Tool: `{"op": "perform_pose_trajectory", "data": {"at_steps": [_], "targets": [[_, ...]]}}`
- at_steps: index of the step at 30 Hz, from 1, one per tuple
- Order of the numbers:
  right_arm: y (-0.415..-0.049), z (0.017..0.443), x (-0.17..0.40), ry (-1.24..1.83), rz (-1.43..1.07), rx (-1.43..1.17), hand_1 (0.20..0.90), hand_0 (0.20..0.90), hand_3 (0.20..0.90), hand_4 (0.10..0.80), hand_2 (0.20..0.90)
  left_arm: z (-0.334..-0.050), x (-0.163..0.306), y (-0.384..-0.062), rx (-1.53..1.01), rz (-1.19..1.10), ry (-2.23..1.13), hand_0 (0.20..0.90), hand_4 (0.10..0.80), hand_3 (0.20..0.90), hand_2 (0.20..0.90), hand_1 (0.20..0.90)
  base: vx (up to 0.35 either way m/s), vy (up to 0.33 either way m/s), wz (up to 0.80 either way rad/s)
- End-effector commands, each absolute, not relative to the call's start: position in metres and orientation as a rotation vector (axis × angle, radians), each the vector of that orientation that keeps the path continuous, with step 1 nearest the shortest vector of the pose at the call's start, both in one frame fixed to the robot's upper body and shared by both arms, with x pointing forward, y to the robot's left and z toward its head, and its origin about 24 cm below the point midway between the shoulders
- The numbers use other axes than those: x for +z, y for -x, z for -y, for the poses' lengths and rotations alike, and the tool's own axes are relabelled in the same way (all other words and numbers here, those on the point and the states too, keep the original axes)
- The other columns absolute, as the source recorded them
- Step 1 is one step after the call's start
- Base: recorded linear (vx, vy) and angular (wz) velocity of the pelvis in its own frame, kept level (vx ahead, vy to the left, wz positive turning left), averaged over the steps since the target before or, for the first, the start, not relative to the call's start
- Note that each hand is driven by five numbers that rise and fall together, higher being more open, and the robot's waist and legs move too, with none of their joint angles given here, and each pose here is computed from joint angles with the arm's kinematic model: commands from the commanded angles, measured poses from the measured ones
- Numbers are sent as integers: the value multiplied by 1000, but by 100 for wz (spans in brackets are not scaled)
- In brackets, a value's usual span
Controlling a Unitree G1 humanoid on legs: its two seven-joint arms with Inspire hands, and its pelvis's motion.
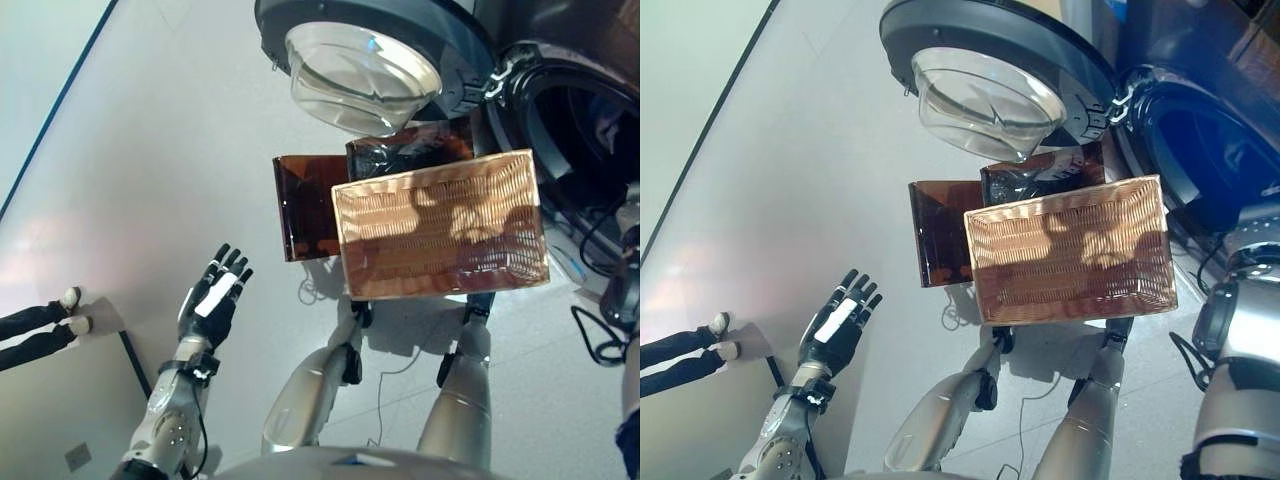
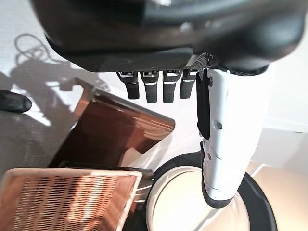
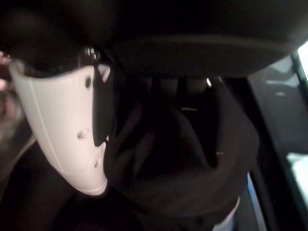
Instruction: Pick up the clothes and place them into the washing machine
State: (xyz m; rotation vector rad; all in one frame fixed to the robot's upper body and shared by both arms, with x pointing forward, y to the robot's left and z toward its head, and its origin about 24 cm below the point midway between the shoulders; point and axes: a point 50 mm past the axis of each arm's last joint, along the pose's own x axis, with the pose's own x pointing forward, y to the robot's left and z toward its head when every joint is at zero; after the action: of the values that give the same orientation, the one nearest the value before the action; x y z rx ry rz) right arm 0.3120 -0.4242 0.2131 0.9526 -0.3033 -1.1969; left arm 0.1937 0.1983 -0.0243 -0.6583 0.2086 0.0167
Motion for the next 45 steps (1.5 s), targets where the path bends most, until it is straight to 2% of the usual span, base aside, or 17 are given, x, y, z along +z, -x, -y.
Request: {"op": "perform_pose_trajectory", "data": {"at_steps": [1,3,6,7,8,9,12,18,27,38,45], "targets": [[-267,447,329,-901,845,-1165,200,200,200,300,200,-212,-14,-191,62,-142,661,900,800,900,900,900,0,0,0],[-269,443,334,-924,878,-1154,200,200,200,300,200,-212,-15,-191,65,-149,661,900,800,900,900,900,0,0,-2],[-276,437,336,-718,799,-1158,200,200,200,300,200,-213,-13,-191,54,-137,643,900,800,900,900,900,1,-5,-3],[-279,436,336,-646,761,-1154,582,582,582,573,582,-214,-12,-192,50,-135,635,900,800,900,900,900,0,0,0],[-280,436,334,-592,728,-1164,900,900,900,800,900,-215,-12,-192,47,-129,627,900,800,900,900,900,0,0,0],[-285,435,332,-434,655,-1170,900,900,900,800,900,-217,-9,-194,39,-120,612,900,800,900,900,900,-51,-28,-1],[-286,435,328,-252,576,-1192,900,900,900,800,900,-218,-9,-194,27,-111,600,900,800,900,900,900,-10,-10,0],[-287,438,318,-38,464,-1258,900,900,900,800,900,-223,-7,-196,40,-90,569,900,800,900,900,900,0,0,0],[-294,434,310,172,364,-1249,900,900,900,800,900,-227,-7,-200,63,-75,558,900,800,900,900,900,0,0,0],[-299,421,295,313,361,-1424,900,900,900,800,900,-222,-7,-204,96,-56,565,900,800,900,900,900,0,0,0],[-308,406,248,431,303,-1446,900,900,900,800,900,-215,-5,-210,97,-28,566,900,800,900,900,900,0,0,0]]}}
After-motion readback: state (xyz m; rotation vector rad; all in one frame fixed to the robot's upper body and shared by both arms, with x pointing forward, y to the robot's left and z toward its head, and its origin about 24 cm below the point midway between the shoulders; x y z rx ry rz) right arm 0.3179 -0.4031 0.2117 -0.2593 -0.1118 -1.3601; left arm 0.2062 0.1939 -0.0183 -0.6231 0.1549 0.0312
